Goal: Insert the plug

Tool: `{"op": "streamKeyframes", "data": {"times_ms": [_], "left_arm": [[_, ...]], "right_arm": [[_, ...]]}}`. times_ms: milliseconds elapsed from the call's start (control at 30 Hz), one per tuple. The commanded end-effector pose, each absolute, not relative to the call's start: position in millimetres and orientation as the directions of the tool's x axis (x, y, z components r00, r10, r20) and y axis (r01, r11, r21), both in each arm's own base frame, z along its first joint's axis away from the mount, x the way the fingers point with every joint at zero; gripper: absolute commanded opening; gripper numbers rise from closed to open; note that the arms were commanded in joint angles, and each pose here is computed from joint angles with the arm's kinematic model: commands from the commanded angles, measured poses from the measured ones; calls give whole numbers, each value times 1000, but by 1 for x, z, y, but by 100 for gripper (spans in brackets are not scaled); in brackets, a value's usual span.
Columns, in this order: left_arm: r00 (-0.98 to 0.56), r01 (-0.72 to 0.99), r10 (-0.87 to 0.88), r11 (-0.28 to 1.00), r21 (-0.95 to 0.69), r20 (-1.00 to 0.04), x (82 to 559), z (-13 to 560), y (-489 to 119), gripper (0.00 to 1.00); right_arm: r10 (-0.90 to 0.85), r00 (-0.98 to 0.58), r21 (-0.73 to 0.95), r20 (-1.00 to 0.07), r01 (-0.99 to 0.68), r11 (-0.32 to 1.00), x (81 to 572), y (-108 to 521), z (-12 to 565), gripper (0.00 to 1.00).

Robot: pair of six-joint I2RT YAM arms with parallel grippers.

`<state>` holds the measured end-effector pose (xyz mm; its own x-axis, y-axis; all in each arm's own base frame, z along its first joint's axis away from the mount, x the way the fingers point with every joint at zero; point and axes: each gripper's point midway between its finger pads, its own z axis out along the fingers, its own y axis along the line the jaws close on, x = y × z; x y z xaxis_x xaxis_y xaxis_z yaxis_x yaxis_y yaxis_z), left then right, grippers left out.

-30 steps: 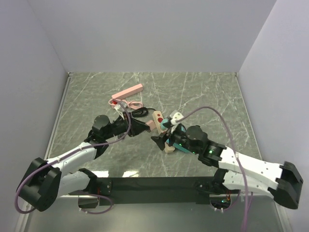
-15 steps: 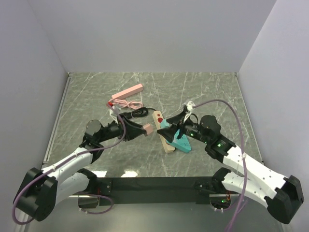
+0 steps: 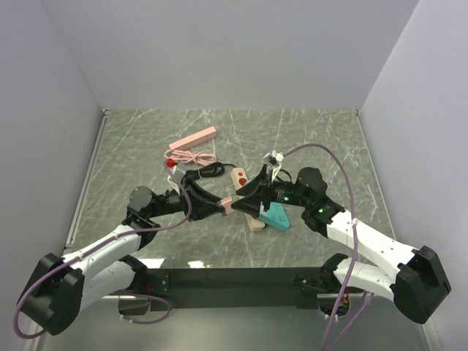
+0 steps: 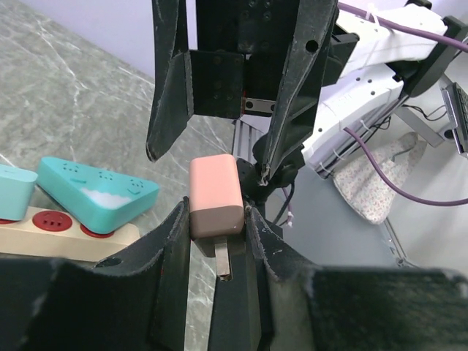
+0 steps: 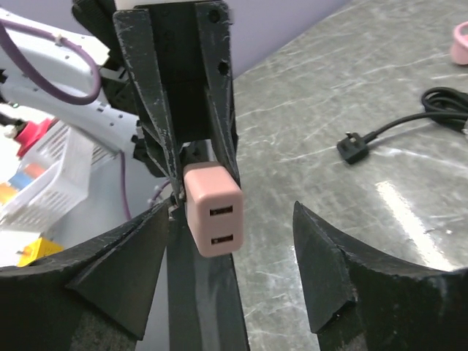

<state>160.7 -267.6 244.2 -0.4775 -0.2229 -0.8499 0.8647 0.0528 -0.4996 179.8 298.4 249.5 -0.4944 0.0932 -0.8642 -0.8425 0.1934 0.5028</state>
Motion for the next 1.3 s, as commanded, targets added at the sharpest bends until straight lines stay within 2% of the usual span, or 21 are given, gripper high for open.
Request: {"op": "streamKeyframes", "data": {"times_ms": [0, 133, 267, 567, 733, 933, 1200, 1267], "left_arm": [[-424, 898, -234, 15, -439, -875, 156, 261, -272, 1], [-423, 902, -234, -14, -432, -875, 151, 263, -274, 1], [-426, 899, -233, -3, -438, -874, 155, 261, -277, 1], [-425, 899, -236, 4, -439, -874, 157, 261, -277, 1], [-427, 898, -241, -1, -440, -871, 158, 262, -278, 1], [-433, 895, -238, 2, -446, -869, 160, 260, -279, 1], [-419, 902, -242, 3, -432, -875, 158, 264, -278, 1], [-416, 903, -244, 6, -430, -876, 158, 264, -278, 1]], "right_arm": [[125, -442, 454, -888, -888, 80, 170, 303, 282, 74], [111, -449, 458, -887, -886, 76, 171, 304, 278, 68], [74, -459, 461, -885, -887, 11, 160, 307, 275, 61], [27, -472, 472, -881, -882, -12, 151, 305, 259, 53], [0, -463, 462, -886, -885, -47, 143, 308, 259, 40], [-34, -465, 466, -885, -881, -79, 137, 313, 255, 39], [-60, -466, 469, -883, -879, -88, 133, 318, 250, 50], [-56, -464, 468, -884, -880, -88, 133, 318, 251, 48]]}}
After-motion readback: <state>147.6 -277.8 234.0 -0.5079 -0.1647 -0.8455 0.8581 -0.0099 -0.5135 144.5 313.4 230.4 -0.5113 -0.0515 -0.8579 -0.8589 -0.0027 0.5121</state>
